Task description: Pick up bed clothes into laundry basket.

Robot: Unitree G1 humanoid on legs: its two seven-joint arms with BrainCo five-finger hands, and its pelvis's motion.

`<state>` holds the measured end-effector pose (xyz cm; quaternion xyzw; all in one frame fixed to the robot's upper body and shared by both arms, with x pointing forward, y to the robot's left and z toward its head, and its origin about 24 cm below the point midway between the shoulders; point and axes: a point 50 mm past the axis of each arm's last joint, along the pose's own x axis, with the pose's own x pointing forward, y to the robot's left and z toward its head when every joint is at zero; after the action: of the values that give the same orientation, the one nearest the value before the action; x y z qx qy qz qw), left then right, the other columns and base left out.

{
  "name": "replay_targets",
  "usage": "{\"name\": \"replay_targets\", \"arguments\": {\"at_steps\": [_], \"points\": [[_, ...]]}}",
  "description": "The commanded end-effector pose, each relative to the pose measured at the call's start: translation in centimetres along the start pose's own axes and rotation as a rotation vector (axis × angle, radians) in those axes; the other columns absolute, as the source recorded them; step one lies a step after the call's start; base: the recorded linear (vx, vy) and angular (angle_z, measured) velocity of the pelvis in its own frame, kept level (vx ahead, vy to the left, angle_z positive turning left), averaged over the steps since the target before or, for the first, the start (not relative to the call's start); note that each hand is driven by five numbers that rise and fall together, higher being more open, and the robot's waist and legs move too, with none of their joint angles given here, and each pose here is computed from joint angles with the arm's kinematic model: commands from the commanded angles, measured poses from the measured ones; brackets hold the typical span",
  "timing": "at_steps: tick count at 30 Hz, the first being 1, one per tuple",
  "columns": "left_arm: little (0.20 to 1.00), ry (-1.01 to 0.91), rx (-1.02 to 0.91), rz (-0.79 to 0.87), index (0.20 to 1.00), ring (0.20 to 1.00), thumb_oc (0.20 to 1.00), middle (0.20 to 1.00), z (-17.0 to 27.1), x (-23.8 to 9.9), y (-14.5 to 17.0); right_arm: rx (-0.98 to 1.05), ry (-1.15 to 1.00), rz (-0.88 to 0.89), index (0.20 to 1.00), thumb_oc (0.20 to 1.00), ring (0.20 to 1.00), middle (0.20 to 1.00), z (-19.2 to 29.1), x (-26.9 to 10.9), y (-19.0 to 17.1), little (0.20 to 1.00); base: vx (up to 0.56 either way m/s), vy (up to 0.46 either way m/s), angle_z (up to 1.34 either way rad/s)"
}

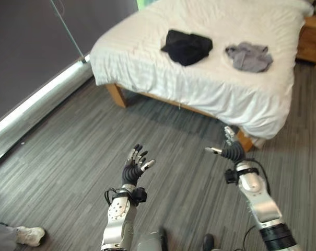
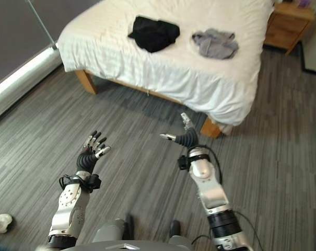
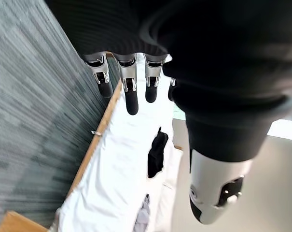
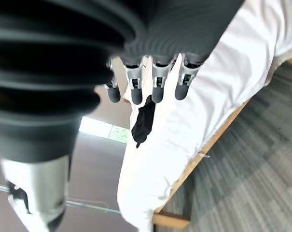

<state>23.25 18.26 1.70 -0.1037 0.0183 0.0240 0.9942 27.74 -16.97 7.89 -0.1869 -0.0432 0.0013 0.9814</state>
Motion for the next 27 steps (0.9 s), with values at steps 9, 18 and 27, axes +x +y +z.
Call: {"name": "replay_targets", "arguments": {"at_steps": [9,18,27], "points": [[1.000,-0.100,0.136,-0.113,1.000,1.000,1.000,1.000,2.5,-0.3,0.6,-0.057,-0.005,-0.095,1.000,1.000,1.000,1.000,-1.2,-2.6,-2.0,1.000,0.55,0.274,-0.57],[1.000,-0.085,0.091,-0.157,1.000,1.000,1.000,1.000,1.9,0.6,-1.0,-0.084,-0.010,-0.272,1.000,1.000,1.000,1.000,-0.7,-4.5,-6.1,1.000,0.34,0.049,-0.03],[1.000,-0.054,0.029,-0.178,1.000,1.000,1.000,1.000,0.6,-0.2,-3.6,-0.376,0.071,-0.460,1.000,1.000,1.000,1.000,-0.3,-6.5,-11.9,1.000,0.48,-0.023,-0.14]]}}
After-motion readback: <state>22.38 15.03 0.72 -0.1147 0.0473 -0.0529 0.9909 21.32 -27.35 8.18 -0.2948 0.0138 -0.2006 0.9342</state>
